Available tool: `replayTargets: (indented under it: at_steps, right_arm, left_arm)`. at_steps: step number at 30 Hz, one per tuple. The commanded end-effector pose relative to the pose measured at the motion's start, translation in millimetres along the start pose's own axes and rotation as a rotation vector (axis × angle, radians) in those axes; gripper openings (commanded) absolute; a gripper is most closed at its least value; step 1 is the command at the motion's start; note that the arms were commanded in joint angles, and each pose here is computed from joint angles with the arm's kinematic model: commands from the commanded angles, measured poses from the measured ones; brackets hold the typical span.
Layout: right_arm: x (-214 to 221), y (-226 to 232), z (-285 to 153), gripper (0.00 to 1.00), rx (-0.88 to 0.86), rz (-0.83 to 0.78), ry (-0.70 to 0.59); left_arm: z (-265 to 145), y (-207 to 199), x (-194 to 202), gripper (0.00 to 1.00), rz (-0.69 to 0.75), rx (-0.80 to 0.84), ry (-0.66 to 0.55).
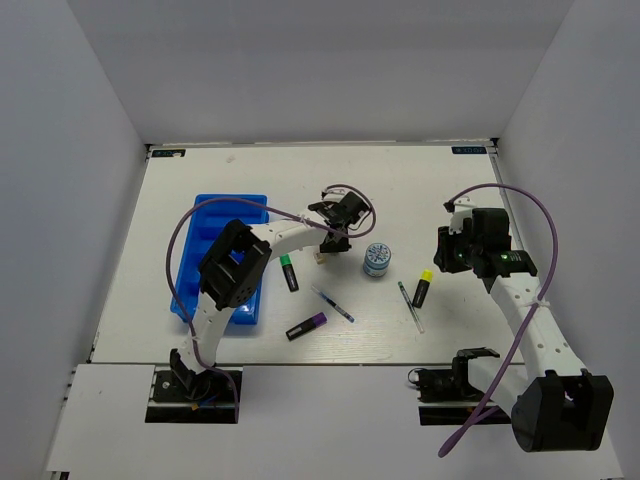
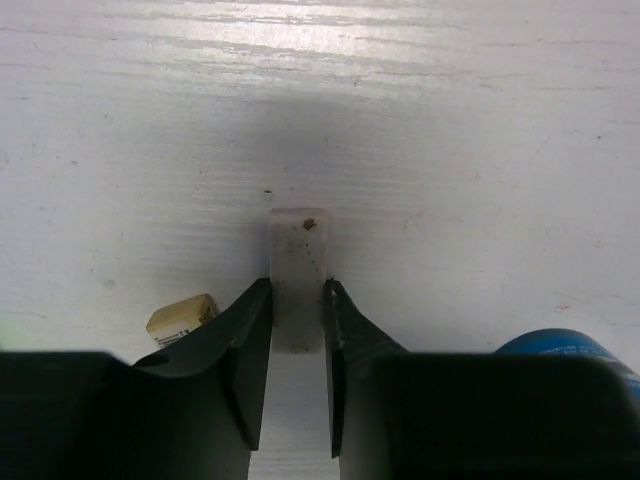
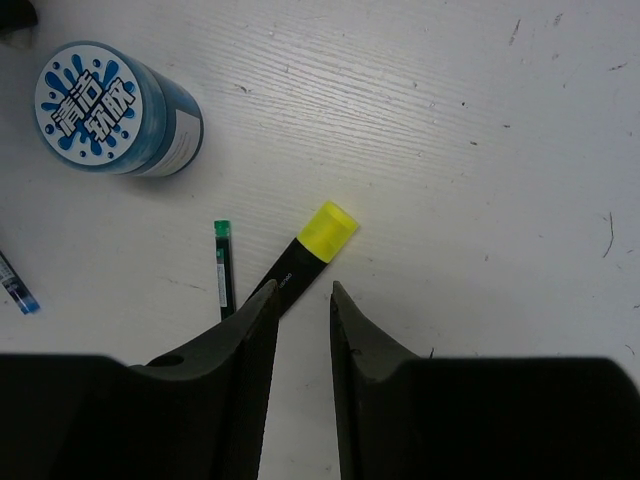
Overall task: Sort the stationery into containers
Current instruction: Grab a piece of stationery with the left arm
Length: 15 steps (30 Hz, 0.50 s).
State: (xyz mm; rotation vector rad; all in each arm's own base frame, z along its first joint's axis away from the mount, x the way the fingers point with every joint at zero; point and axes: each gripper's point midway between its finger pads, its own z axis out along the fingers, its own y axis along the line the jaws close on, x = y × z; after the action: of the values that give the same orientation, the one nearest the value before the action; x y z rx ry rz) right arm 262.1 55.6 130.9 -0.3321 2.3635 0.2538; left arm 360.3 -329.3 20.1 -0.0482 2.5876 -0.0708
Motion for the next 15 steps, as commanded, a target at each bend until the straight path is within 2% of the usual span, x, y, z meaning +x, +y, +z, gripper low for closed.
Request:
replayTargets:
  at_steps: [1, 2, 3, 6, 10, 12, 15]
  right_arm:
    - [-21.0, -0.1, -8.6, 0.31, 0.004, -0.008, -0.060]
    - [-21.5, 1.2, -9.1, 0.31, 0.001, -0.010, -0.062]
    - [-21.5, 1.2, -9.1, 0.31, 0.001, -0.008, -0.062]
    - [-22.0, 1.9, -9.8, 0.32, -0.002, -0.009, -0.067]
    - [-21.5, 2.3, -9.5, 0.36, -0.005, -0.012, -0.066]
    - [-20.8, 2.6, -9.2, 0.37, -0.006, -0.016, -0.064]
    - [-21.2, 1.9, -9.2, 0.37, -0.005, -0.020, -0.066]
  left_arm:
    - [9.5, 2.5, 3.4, 0.32, -0.003, -0.027, -0.001]
    - [10.1, 3.4, 4.6, 0.27, 0.000, -0.033, -0.001]
    - [8.5, 5.1, 3.4, 0.19, 0.009, -0.033, -0.004]
    - [-2.5, 3.5, -9.7, 0.09, 0.045, -0.014, -0.042]
    - [-40.0, -8.5, -55.4, 0.06, 0.098, 0.054, -0.132]
    - [-71.3, 0.0, -83.3, 0.06, 0.146, 0.043, -0.196]
    - [-108.0, 31.0, -116.0, 0.06, 0.133, 0.024, -0.267]
